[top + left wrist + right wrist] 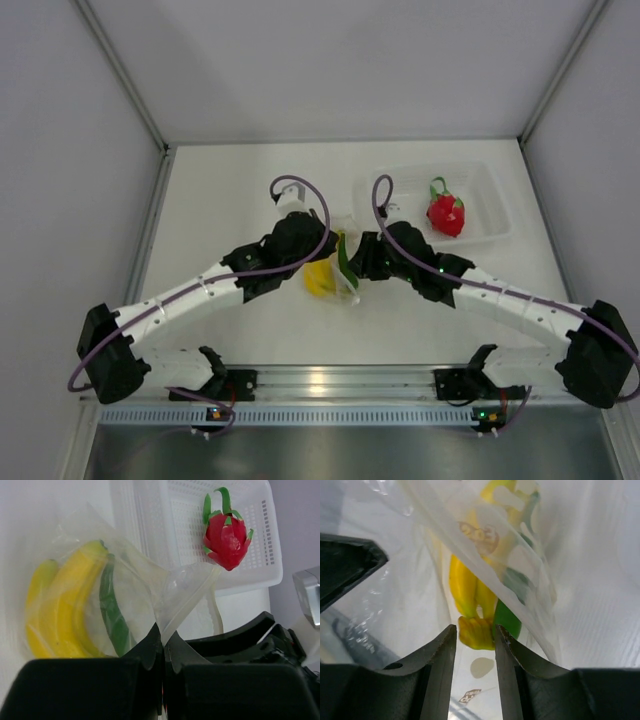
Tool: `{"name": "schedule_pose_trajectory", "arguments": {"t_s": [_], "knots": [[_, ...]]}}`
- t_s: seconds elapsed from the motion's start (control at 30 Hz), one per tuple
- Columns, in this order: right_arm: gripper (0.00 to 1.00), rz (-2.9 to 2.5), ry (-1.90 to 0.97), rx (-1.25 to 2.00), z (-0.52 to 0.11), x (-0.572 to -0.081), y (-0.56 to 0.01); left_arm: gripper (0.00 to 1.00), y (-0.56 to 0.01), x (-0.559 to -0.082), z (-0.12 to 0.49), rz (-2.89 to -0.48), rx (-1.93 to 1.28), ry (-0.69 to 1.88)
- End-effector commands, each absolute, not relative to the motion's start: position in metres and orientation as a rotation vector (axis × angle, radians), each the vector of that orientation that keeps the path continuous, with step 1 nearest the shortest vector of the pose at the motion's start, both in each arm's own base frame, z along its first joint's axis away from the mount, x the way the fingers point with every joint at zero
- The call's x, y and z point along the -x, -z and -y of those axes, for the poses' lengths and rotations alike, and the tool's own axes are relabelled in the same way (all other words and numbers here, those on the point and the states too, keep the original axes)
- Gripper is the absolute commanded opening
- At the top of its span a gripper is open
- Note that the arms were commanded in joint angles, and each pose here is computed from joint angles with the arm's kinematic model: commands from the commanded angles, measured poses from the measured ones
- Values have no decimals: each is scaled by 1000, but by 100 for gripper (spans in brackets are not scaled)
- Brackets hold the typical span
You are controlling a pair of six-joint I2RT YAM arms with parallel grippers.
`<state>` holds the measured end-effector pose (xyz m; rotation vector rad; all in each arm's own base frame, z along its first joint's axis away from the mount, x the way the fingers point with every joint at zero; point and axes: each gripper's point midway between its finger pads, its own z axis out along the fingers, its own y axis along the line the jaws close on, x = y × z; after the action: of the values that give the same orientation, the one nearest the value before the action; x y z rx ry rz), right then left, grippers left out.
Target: Open the zip-top bag and remove the fake food
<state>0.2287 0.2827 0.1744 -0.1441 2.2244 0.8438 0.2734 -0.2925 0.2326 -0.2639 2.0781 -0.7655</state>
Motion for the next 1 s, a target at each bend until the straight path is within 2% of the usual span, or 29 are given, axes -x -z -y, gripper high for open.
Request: {"name": "schedule_pose_trajectory", "arguments": {"t_s": [0.0,0.1,0.3,0.6,0.97], "knots": [[37,-2206,-675,69,-279,-249,-161,0,-238,-275,299,-2040,300,842],[37,-2227,-622,15,-267,-248,-136,0,-218,-274,303,-2081,279,824],[37,-2223,-736,49,-280,-239,-113,0,-191,-272,306,-2123,261,809],[36,-2091,-825,102,-309,-235,-131,0,-166,-270,315,-2183,219,796],[35,-2196,-595,35,-298,-248,-81,0,-171,-268,313,-2167,222,815]]}}
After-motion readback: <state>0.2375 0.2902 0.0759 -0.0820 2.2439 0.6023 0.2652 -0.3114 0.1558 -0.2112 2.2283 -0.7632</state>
